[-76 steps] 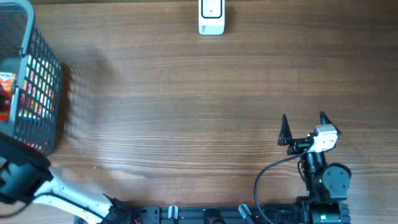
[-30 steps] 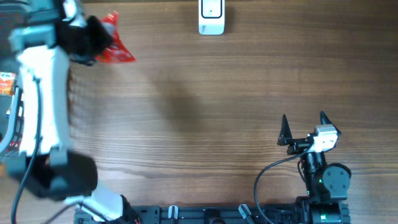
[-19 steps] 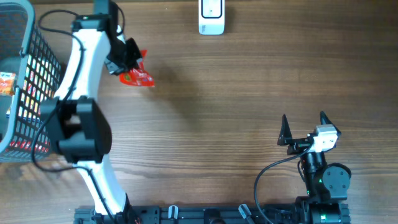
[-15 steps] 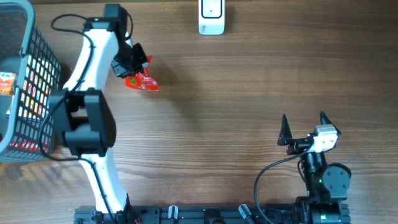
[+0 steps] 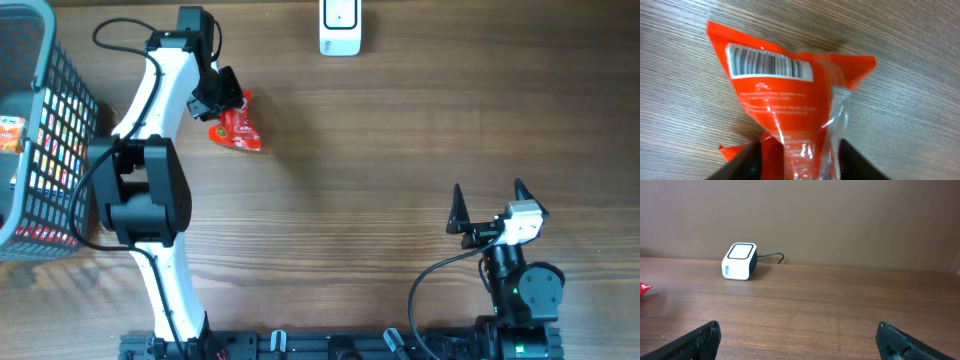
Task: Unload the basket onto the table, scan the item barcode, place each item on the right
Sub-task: 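Lift the red bag out of the basket toward the table center, then open the left gripper to drop the red bag on the table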
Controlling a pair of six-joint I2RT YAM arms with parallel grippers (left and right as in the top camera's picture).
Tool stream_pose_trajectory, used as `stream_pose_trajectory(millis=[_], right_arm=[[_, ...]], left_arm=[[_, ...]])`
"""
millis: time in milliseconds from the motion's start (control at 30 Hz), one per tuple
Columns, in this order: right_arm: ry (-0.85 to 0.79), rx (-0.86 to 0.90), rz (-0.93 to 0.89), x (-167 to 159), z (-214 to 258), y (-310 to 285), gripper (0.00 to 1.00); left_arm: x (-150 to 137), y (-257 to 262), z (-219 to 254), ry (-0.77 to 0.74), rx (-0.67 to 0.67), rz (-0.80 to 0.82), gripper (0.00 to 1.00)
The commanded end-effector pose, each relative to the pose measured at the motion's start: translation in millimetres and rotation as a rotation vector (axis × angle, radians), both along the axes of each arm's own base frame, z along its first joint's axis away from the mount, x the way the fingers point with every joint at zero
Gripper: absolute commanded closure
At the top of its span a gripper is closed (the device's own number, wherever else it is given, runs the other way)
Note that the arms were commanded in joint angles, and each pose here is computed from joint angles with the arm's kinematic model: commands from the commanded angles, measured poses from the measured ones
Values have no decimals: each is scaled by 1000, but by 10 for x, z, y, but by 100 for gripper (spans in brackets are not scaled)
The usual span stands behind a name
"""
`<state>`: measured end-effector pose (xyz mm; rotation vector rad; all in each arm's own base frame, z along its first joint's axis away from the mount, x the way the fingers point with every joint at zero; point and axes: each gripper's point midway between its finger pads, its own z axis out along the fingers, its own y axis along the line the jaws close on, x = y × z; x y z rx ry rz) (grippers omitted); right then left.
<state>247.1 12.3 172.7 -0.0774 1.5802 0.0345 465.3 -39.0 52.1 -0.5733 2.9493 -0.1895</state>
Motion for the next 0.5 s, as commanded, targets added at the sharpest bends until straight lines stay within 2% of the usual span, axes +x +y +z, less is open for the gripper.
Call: stream_pose_trajectory(millis=[0,100,267,400,433,467], right_arm=[[-7,8,-10,-2,14,-14,0],[-7,8,-10,-2,13,-14,0],[-7,8,-10,-2,13,-14,0],[-7,8,-10,-2,14,-14,0],[-7,8,-10,-2,13,-14,0],[-7,8,-10,-2,14,-14,0]], left_arm=[[24,81,28,-12,32,8,46],[57,128,119,-30,30,19,42],[80,280,544,-97,29,52,34],[56,475,967,-180,30,95,12],[43,534,1083,-205,31,108,4],[24,606,1219,-235,33,124,0]])
